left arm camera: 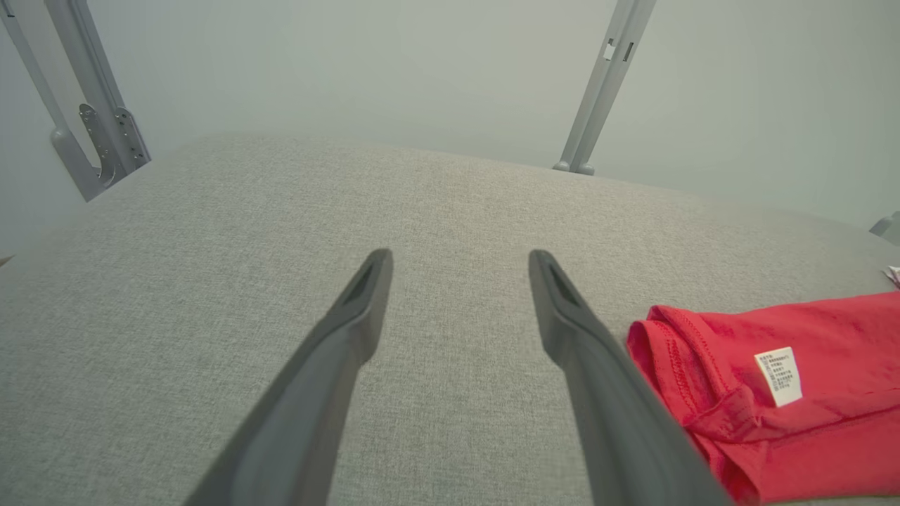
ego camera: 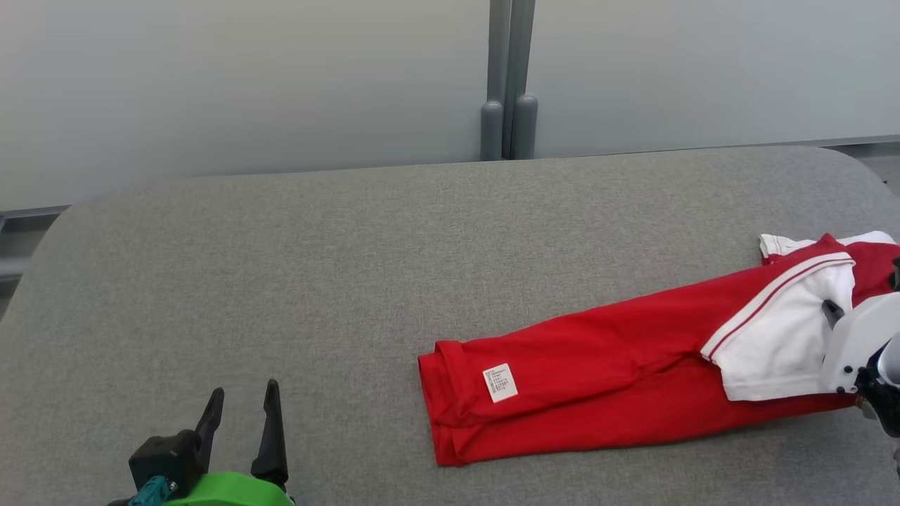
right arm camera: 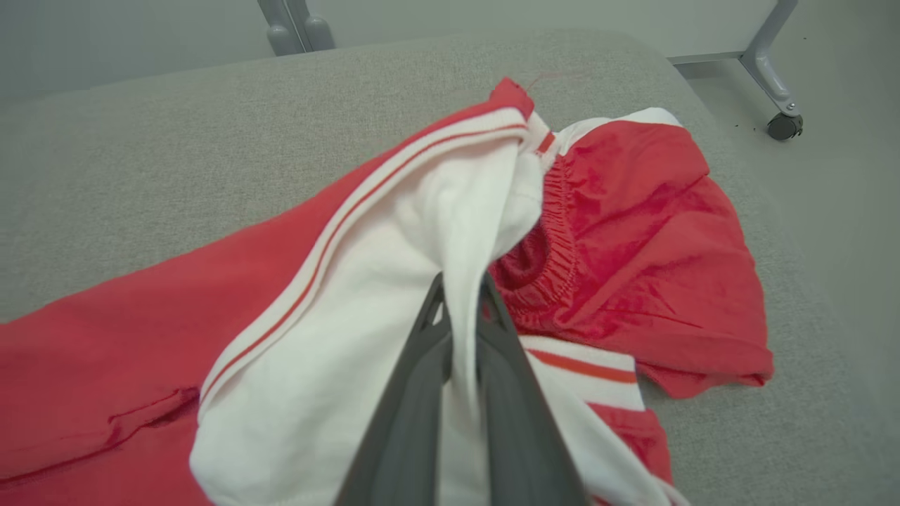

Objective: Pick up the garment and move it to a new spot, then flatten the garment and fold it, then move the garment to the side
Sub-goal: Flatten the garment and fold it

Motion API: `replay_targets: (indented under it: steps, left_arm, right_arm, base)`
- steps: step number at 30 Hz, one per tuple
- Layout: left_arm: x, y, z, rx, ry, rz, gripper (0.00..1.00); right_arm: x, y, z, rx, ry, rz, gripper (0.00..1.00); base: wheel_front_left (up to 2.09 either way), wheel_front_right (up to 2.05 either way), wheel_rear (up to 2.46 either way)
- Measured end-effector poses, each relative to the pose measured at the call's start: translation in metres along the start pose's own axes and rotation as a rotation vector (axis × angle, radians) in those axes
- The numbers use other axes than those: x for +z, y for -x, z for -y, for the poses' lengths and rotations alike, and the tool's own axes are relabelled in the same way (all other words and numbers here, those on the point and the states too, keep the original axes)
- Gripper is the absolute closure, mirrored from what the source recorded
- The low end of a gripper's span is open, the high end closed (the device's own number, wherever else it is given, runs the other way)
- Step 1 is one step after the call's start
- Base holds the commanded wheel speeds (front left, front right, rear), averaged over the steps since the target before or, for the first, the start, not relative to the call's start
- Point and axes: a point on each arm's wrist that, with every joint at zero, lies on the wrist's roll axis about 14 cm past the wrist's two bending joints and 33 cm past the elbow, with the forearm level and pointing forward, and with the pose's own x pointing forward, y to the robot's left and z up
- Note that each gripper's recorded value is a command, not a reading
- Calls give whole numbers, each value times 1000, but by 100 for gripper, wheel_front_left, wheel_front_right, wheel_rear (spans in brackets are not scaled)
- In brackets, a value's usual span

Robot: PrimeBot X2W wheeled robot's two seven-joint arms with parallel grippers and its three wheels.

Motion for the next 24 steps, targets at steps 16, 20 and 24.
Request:
replay_targets:
  steps: [16, 20, 24]
  left_arm:
    - [-1, -1, 13, -39, -4, -8, 0]
    - [-1, 0, 11, -34, -3, -7, 0]
    - [0, 3, 7, -22, -1, -3, 0]
  right_arm:
    - [25, 36, -92, 241, 15, 127, 100]
    - [24, 43, -114, 293, 29, 134, 100]
    - [14, 55, -159, 398, 58, 121, 100]
  base:
    - [0, 0, 0]
    - [0, 0, 0]
    - [0, 0, 0]
